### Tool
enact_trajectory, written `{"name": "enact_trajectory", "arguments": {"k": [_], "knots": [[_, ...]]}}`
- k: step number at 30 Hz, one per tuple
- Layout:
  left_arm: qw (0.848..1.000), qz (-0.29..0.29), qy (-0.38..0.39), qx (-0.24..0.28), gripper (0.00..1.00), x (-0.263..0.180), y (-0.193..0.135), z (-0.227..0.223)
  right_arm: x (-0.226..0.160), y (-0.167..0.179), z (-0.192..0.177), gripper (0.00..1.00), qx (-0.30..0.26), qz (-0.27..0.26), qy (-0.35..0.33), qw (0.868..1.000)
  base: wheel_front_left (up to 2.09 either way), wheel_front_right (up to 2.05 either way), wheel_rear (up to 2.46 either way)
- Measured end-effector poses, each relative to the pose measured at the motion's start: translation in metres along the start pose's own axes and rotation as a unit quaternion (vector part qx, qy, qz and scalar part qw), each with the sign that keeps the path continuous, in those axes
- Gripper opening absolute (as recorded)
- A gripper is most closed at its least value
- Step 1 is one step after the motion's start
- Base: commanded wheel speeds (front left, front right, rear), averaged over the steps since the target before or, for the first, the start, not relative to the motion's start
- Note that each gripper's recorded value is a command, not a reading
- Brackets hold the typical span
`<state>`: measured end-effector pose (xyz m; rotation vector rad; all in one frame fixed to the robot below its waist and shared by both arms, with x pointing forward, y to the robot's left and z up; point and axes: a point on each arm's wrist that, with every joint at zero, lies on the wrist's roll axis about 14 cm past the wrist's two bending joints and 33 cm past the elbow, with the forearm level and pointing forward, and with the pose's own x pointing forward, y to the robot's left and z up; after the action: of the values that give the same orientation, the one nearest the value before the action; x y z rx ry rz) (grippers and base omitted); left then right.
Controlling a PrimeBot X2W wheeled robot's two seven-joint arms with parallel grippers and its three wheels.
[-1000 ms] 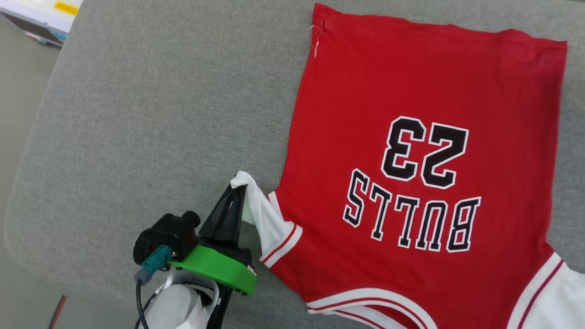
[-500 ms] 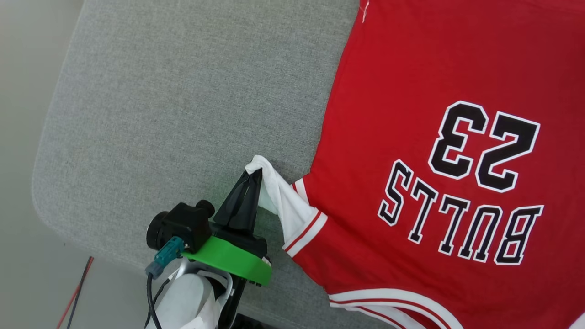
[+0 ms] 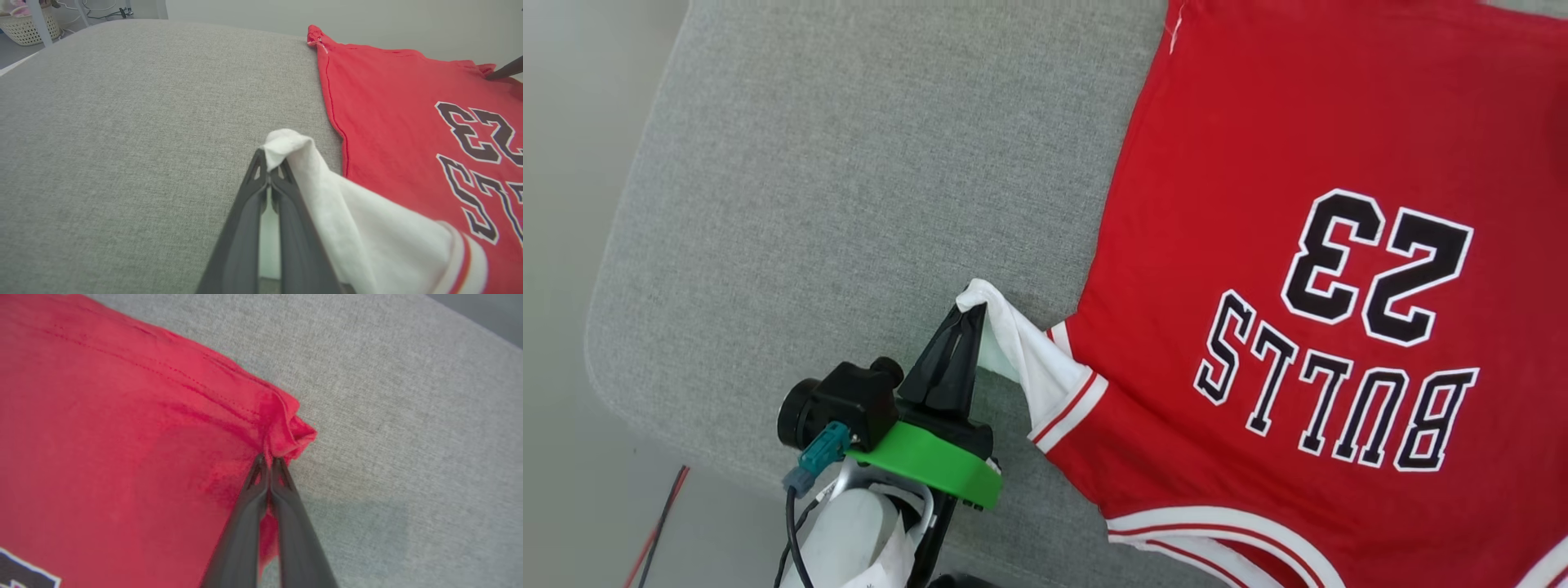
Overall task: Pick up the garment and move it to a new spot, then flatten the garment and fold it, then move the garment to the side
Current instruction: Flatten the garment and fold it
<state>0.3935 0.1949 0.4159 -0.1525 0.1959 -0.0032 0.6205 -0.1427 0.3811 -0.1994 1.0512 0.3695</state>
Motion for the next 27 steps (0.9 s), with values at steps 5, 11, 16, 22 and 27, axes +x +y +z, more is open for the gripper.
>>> {"name": "enact_trajectory", "arguments": {"k": [5, 11, 16, 22, 27], "knots": [[1.000, -0.003, -0.014, -0.002, 0.00, -0.009, -0.002, 0.010, -0.026, 0.003, 0.007, 0.00, -0.014, 0.002, -0.041, 0.999, 0.00, 0.00, 0.00], [1.000, -0.001, -0.021, 0.003, 0.00, -0.029, -0.001, 0.016, -0.072, 0.002, 0.005, 0.00, -0.040, 0.002, -0.094, 0.995, 0.00, 0.00, 0.00], [1.000, 0.003, -0.023, 0.002, 0.00, -0.046, -0.001, 0.018, -0.106, 0.006, -0.022, 0.00, -0.057, 0.009, -0.117, 0.991, 0.00, 0.00, 0.00], [1.000, -0.010, -0.025, 0.000, 0.00, -0.056, -0.007, 0.020, -0.140, -0.012, -0.068, 0.00, -0.036, -0.006, -0.134, 0.990, 0.00, 0.00, 0.00], [0.999, -0.025, -0.029, 0.002, 0.00, -0.058, -0.015, 0.024, -0.163, -0.029, -0.124, 0.00, -0.006, -0.027, -0.122, 0.992, 0.00, 0.00, 0.00]]}}
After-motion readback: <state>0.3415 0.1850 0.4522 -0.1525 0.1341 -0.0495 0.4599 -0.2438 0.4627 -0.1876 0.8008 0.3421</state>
